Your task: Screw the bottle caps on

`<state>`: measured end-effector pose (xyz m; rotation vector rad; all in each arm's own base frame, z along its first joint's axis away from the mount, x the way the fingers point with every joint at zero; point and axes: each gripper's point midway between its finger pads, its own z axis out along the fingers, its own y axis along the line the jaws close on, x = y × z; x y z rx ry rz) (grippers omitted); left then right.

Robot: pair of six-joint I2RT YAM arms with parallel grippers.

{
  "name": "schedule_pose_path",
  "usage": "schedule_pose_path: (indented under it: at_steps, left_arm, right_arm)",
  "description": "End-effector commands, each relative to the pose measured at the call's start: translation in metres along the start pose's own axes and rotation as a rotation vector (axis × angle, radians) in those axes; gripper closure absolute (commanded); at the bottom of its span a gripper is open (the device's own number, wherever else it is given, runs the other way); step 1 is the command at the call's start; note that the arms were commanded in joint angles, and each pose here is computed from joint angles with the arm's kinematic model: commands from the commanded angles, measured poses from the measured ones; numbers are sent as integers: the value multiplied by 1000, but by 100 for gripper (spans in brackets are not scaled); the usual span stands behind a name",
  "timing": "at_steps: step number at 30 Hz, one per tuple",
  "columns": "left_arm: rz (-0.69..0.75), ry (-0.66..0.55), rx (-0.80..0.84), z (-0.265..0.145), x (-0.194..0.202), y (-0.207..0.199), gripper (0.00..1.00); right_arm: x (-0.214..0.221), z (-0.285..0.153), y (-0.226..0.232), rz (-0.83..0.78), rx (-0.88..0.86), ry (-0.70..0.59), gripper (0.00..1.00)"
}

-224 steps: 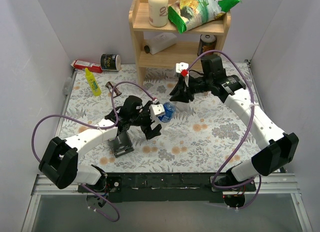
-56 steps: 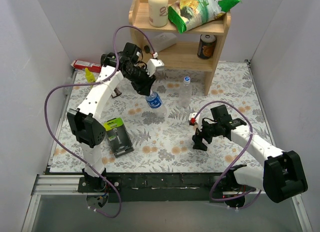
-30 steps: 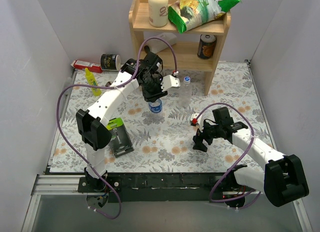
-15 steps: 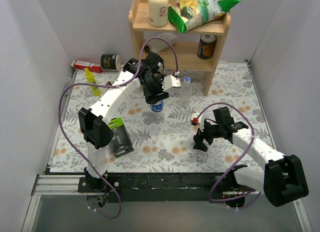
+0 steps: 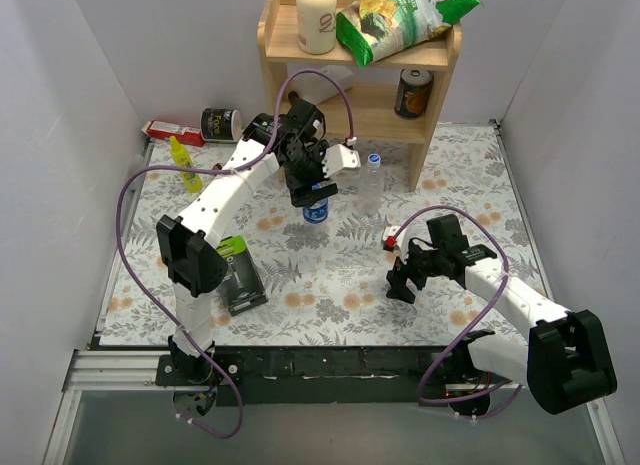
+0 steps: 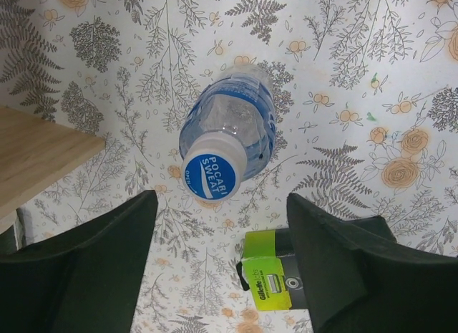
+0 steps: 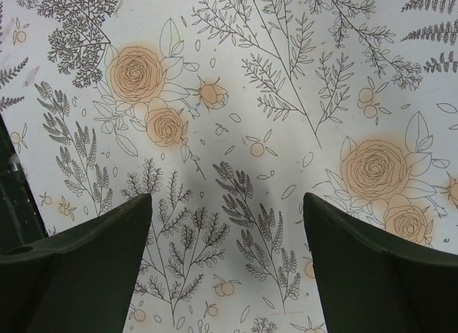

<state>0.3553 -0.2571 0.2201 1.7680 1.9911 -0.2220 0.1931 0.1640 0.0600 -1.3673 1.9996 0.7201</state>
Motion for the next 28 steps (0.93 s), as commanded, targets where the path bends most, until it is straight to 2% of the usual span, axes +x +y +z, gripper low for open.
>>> schedule_pose_path:
  at_steps: [1, 2, 5, 7, 8, 10, 13, 15, 16, 17, 20, 24, 28]
  left_arm:
    - [-14, 32, -1, -6, 7, -1, 16]
    - [-34, 43, -6, -6, 13, 1, 2]
    - [-121, 51, -10, -16, 35, 5, 2]
    - [-152, -1, -8, -36, 40, 1, 2]
    - [-192, 8, 21, -36, 57, -5, 2]
    - [-193, -49, 26, -58, 62, -20, 2]
    - [-333, -71, -41, -64, 90, -26, 2]
    - [-448, -98, -106, -53, 108, -17, 2]
    - [-562, -131, -148, -54, 108, -14, 2]
    - [-596, -208, -231, -62, 106, 2, 2]
    - [-769, -289, -289, -54, 109, 9, 2]
    - [-813, -347, -236, -52, 99, 9, 2]
    - [-844, -364, -278, -53, 98, 21, 2]
  right_arm:
    - [-5, 0, -4, 2, 13, -26, 7]
    - [-7, -1, -5, -1, 21, -32, 5]
    - [-17, -7, -7, 9, 35, -49, 4]
    - [-26, -14, -12, 29, 65, -56, 4]
    - [-30, -17, -14, 36, 81, -57, 4]
    - [-39, -25, -27, 93, 160, -55, 4]
    - [-41, -40, -54, 221, 339, -14, 4]
    - [-47, -53, -73, 301, 447, 9, 2]
    - [-49, -56, -77, 319, 474, 10, 2]
    - [-59, -62, -83, 319, 499, -11, 2]
    - [-75, -77, -97, 318, 576, -37, 2]
    - [-112, -108, -114, 308, 668, -81, 2]
    - [-125, -121, -115, 297, 683, -84, 2]
